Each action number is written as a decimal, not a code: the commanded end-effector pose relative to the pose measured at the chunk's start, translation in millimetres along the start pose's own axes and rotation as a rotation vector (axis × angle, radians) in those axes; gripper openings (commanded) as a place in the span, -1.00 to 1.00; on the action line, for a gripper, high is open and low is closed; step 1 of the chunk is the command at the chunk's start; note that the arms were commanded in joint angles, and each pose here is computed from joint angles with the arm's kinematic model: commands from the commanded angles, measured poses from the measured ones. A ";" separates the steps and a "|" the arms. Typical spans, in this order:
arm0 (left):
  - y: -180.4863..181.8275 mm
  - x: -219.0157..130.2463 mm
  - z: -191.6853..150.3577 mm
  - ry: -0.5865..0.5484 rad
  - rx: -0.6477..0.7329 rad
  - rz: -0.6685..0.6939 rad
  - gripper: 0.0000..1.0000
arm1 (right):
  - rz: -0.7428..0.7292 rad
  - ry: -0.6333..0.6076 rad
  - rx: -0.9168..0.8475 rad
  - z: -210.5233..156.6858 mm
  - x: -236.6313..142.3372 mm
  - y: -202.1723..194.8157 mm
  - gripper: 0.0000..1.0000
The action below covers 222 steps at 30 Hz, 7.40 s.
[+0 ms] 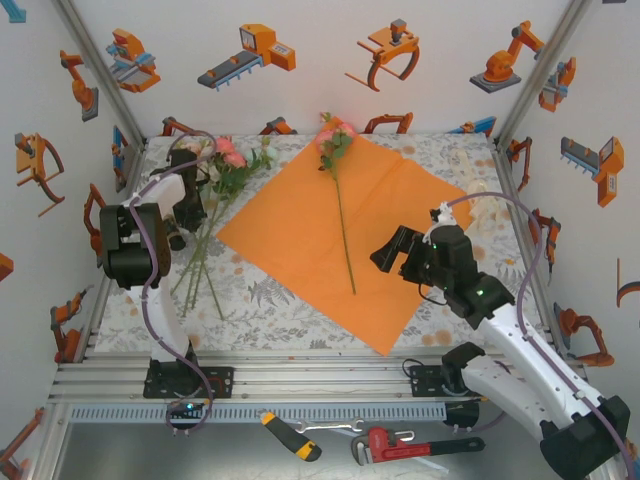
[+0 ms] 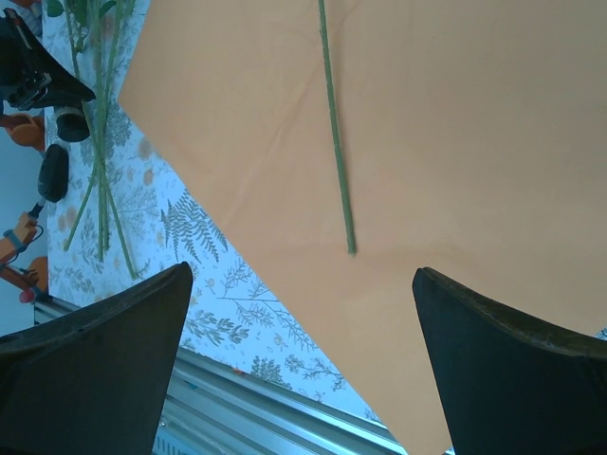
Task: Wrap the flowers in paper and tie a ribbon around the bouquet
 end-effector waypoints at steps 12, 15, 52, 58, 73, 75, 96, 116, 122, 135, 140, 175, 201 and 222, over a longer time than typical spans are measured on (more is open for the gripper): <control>-81.8 -209.0 47.7 -0.472 -0.067 -0.492 -1.00 | 0.160 -0.049 0.020 23.1 -3.1 42.9 0.76; -145.2 -239.7 53.4 -0.526 -0.065 -0.671 -1.00 | 0.157 -0.056 0.025 24.5 -3.1 42.8 0.75; -335.0 -142.7 78.6 -0.353 -0.098 -0.884 -0.38 | 0.086 -0.098 0.043 19.0 -23.7 18.3 0.75; -250.1 -203.5 90.2 -0.530 0.050 -0.639 -0.37 | 0.104 -0.090 0.042 19.2 -18.6 22.4 0.75; -48.8 -103.2 62.4 -0.265 0.315 0.016 -0.43 | 0.144 -0.054 0.019 17.6 -3.1 32.6 0.75; -47.8 -86.5 61.4 -0.224 0.304 0.009 -0.43 | 0.141 -0.052 0.019 16.9 -4.5 32.0 0.75; -69.9 -12.3 47.7 -0.054 0.164 -0.288 -0.36 | 0.107 -0.075 0.031 14.5 -17.0 20.2 0.75; -85.6 -48.3 62.5 -0.223 0.128 -0.454 -0.26 | 0.104 -0.060 0.040 12.1 -14.6 19.4 0.74; -95.8 -34.9 58.1 -0.189 0.119 -0.496 -0.13 | 0.099 -0.064 0.039 12.1 -15.6 17.8 0.74; -86.4 -13.2 53.8 -0.135 0.111 -0.406 -0.66 | 0.098 -0.063 0.044 12.5 -16.2 18.4 0.74; -84.3 -24.7 57.1 -0.155 0.107 -0.412 -0.86 | 0.099 -0.066 0.048 13.1 -16.2 18.8 0.74; -442.4 -210.5 76.4 -0.406 0.117 -0.982 -1.00 | 0.055 -0.119 0.023 15.3 -44.9 7.7 0.74; -398.1 -240.1 95.3 -0.522 0.173 -0.845 -0.24 | 0.034 -0.130 0.021 15.5 -45.8 2.3 0.75; -24.5 -92.2 71.7 -0.220 0.062 -0.173 -0.21 | 0.082 -0.094 0.004 14.9 -23.8 14.0 0.75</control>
Point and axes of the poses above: each hand's point on the last joint's axis, 136 mm out from that joint toward the fingers, its own x axis out along the fingers, its own y axis along the line the jaws close on, z = x × y, the point moved 1 cm from there along -x, back along the fingers, and after that the axes turned 10 degrees about x, right-handed, at the moved point
